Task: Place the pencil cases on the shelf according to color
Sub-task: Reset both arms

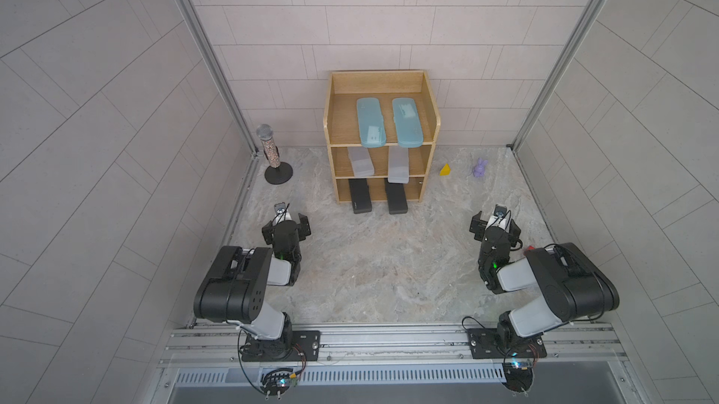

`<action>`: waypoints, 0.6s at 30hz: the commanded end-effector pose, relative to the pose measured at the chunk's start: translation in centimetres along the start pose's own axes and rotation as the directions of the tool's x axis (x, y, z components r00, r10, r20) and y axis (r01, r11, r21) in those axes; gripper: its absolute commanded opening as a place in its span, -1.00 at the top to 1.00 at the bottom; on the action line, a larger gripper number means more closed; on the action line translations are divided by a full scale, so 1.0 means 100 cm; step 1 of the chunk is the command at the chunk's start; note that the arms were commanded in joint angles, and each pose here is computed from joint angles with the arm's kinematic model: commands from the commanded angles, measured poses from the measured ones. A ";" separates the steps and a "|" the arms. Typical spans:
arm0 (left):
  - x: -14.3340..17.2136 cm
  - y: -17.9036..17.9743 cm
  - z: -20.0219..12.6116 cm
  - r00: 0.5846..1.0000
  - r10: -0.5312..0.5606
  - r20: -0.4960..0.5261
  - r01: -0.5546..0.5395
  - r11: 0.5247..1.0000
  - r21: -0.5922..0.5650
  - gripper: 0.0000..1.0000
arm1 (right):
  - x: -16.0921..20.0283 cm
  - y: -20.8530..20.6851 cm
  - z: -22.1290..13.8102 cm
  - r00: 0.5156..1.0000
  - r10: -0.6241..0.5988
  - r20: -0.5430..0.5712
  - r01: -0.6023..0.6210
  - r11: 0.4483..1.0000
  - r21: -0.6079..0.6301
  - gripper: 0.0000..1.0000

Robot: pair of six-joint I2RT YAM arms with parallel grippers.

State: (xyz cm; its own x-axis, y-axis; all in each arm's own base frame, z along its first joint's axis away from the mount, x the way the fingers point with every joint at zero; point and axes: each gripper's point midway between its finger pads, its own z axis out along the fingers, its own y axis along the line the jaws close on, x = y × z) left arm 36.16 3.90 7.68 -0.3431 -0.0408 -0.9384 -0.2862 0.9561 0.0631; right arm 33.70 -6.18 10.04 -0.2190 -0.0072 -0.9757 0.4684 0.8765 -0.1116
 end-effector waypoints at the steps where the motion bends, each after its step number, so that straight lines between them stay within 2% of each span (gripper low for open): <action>1: -0.018 -0.021 0.005 0.998 0.046 0.032 -0.049 0.993 0.104 -0.99 | -0.024 0.005 0.002 0.997 0.031 0.065 -0.030 0.999 -0.024 -1.00; 6: -0.020 0.002 0.020 1.000 -0.007 0.002 0.007 0.999 -0.048 -0.99 | -0.018 0.023 0.008 0.999 -0.014 0.044 0.018 0.995 -0.100 -1.00; 9: -0.020 0.001 0.020 1.000 -0.006 -0.013 0.006 0.999 -0.048 -0.99 | -0.013 0.026 0.018 0.999 -0.036 0.037 0.039 0.996 -0.082 -1.00; 13: -0.021 0.001 0.019 1.000 -0.006 0.011 0.007 0.999 -0.043 -0.99 | -0.009 0.028 0.021 0.999 -0.049 -0.023 0.047 0.995 -0.083 -1.00; 18: -0.021 0.005 0.014 1.000 -0.019 0.023 0.020 0.998 -0.057 -0.99 | -0.010 0.028 0.021 0.999 -0.049 -0.012 0.048 0.996 -0.081 -1.00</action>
State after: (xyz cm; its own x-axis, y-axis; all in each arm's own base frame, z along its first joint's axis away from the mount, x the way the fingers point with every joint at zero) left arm 38.55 4.28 9.13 -0.3306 -0.0392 -0.9430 -0.3136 0.9469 0.0705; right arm 37.18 -4.51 10.47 -0.2384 -0.0426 -0.9702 0.3823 0.9143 -0.1341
